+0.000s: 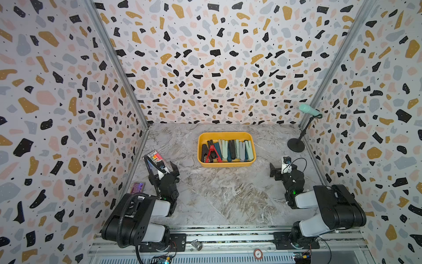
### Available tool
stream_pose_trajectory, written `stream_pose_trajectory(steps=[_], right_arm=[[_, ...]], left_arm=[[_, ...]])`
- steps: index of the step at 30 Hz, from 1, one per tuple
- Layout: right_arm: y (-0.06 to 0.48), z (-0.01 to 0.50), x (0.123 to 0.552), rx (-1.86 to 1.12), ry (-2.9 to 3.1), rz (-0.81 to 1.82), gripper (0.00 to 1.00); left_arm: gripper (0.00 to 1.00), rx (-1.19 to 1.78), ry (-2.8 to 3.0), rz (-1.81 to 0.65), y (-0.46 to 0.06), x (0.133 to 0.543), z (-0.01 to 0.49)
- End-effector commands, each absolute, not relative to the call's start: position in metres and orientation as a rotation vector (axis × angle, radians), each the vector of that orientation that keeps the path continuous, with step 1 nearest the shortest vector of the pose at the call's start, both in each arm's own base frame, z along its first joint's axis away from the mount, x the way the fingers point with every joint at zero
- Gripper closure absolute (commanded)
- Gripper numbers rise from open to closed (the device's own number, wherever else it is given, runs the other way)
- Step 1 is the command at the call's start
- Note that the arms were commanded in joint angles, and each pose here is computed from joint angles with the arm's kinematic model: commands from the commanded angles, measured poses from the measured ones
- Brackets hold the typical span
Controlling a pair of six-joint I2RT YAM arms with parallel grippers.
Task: Put the pruning pliers into the storage box
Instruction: Reset both arms
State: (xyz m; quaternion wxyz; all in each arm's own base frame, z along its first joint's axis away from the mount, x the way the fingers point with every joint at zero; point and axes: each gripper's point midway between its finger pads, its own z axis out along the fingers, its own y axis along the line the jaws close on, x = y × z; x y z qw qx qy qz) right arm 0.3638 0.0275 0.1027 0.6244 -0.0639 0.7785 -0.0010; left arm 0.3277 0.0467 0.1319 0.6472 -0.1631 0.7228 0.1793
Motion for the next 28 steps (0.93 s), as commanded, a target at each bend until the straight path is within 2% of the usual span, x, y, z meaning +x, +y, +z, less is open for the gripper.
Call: stream_pose_trajectory(steps=[1,28], right_arm=[[0.0268,0.1207,0.3715,-0.139,1.732,-0.004,0.01],[0.0273,0.1209,0.3714,-0.139,1.731,-0.003,0.01]], left_arm=[[0.01,-0.385,1.619,0.394,0.0480,0.3284,0.1380],[0.01,-0.387,1.613,0.395,0.0485,0.3277,0.1386]])
